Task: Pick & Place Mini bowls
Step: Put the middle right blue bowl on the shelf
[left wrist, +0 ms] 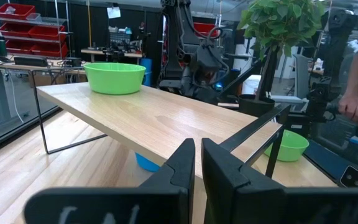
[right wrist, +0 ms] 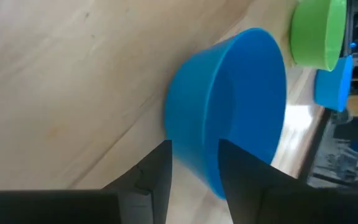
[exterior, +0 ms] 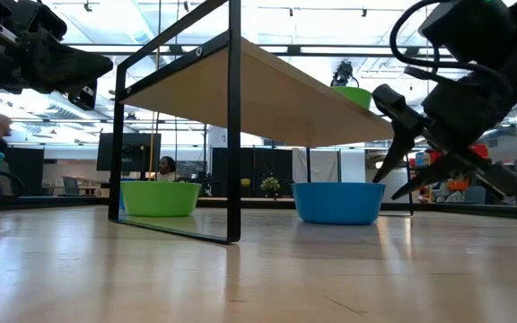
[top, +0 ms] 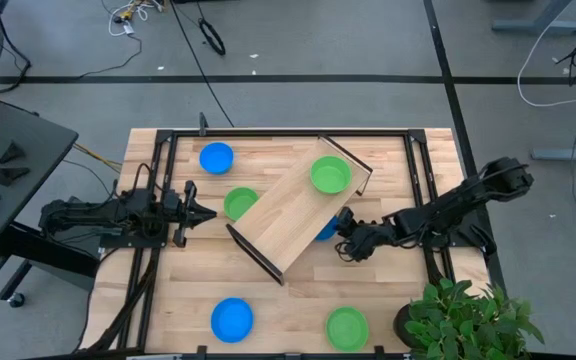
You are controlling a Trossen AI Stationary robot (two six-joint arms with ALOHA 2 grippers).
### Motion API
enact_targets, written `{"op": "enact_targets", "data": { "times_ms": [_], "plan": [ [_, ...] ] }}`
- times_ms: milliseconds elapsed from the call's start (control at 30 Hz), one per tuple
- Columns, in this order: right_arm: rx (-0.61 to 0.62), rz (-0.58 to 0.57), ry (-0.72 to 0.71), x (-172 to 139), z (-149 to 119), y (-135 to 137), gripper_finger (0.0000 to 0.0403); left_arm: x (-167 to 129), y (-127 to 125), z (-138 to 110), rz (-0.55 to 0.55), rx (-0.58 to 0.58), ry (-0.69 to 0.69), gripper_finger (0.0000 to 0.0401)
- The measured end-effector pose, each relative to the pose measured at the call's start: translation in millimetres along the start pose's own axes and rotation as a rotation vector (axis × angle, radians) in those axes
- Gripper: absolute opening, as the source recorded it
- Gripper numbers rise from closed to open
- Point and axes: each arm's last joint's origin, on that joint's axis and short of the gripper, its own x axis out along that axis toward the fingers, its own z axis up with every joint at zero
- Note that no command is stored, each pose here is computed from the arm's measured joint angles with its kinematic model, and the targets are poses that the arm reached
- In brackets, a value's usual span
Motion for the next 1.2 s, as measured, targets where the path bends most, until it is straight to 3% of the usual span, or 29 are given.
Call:
{"op": "enact_targets", "data": {
  "times_ms": [400,867,1200],
  "plan": [
    [-0.064,0.017,0.000,6.0,1.1,3.8,0.0130,0.0,0.0,0.1,0.000,0.000,-0.001,0.0032],
    [-0.065,0.017,0.002,6.0,1.1,3.8,0.0058,0.0,0.0,0.0,0.000,0.000,0.000,0.0032],
    [-0.065,0.019,0.001,6.0,1.1,3.9,0.0040,0.0,0.0,0.0,0.000,0.000,0.000,0.0032]
  ]
}}
